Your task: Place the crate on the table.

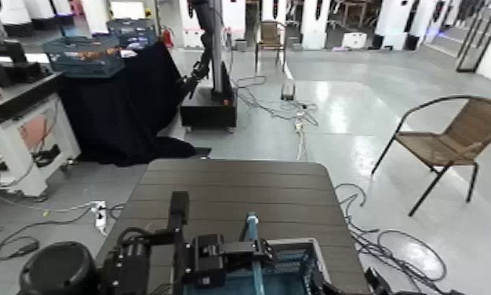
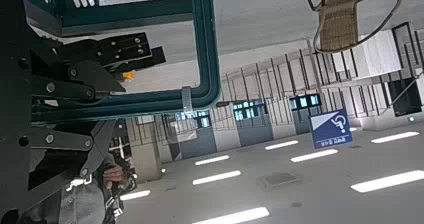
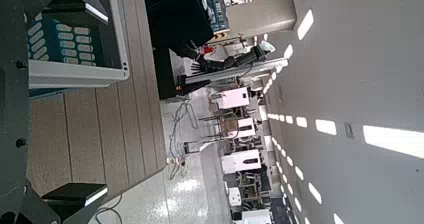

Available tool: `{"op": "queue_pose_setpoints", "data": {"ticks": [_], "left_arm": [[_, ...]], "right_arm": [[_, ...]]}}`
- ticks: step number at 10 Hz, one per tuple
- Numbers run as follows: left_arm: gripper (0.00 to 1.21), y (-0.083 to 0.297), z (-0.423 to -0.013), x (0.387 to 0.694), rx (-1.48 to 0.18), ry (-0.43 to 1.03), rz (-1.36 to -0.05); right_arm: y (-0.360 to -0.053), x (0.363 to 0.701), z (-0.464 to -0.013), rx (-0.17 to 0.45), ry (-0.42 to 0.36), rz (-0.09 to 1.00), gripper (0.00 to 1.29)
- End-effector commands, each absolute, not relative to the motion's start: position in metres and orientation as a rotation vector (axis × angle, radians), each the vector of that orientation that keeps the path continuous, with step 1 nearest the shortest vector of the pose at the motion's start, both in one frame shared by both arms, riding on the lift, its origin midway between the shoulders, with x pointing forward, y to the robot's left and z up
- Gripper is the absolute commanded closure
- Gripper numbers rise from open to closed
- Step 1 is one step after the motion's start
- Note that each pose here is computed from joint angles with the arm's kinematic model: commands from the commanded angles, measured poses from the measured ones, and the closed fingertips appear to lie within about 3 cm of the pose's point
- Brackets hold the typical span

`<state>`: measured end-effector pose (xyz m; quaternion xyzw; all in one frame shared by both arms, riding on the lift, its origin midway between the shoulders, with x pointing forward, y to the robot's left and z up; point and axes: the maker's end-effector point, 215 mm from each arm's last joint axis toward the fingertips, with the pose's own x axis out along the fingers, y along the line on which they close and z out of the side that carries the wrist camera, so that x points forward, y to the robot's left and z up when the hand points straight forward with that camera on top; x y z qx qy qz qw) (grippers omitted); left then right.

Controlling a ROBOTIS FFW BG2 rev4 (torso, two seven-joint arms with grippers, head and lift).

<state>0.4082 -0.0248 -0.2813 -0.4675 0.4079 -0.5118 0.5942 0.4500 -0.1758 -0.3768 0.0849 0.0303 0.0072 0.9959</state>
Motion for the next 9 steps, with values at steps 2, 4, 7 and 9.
{"op": "queue_pose_setpoints", "data": {"ticks": [2, 4, 7, 9], "left_arm": [[1.19, -0.025, -0.282, 0.409, -1.085, 0.948, -1.188], [1.19, -0.025, -0.281, 0.409, -1.088, 0.948, -1.189], [1.19, -0.027, -0.285, 0.411, -1.076, 0.974, -1.192], [1.19, -0.030, -0.287, 0.420, -1.055, 1.004, -1.193]], "right_arm": [[-0.176, 0.450, -0.377, 0.170, 0.061, 0.014, 0.13], [-0.176, 0.450, -0.377, 0.172, 0.061, 0.013, 0.13], [-0.176, 0.450, -0.377, 0.172, 0.061, 0.013, 0.13], [-0.175, 0.450, -0.377, 0.172, 0.061, 0.015, 0.13]]}}
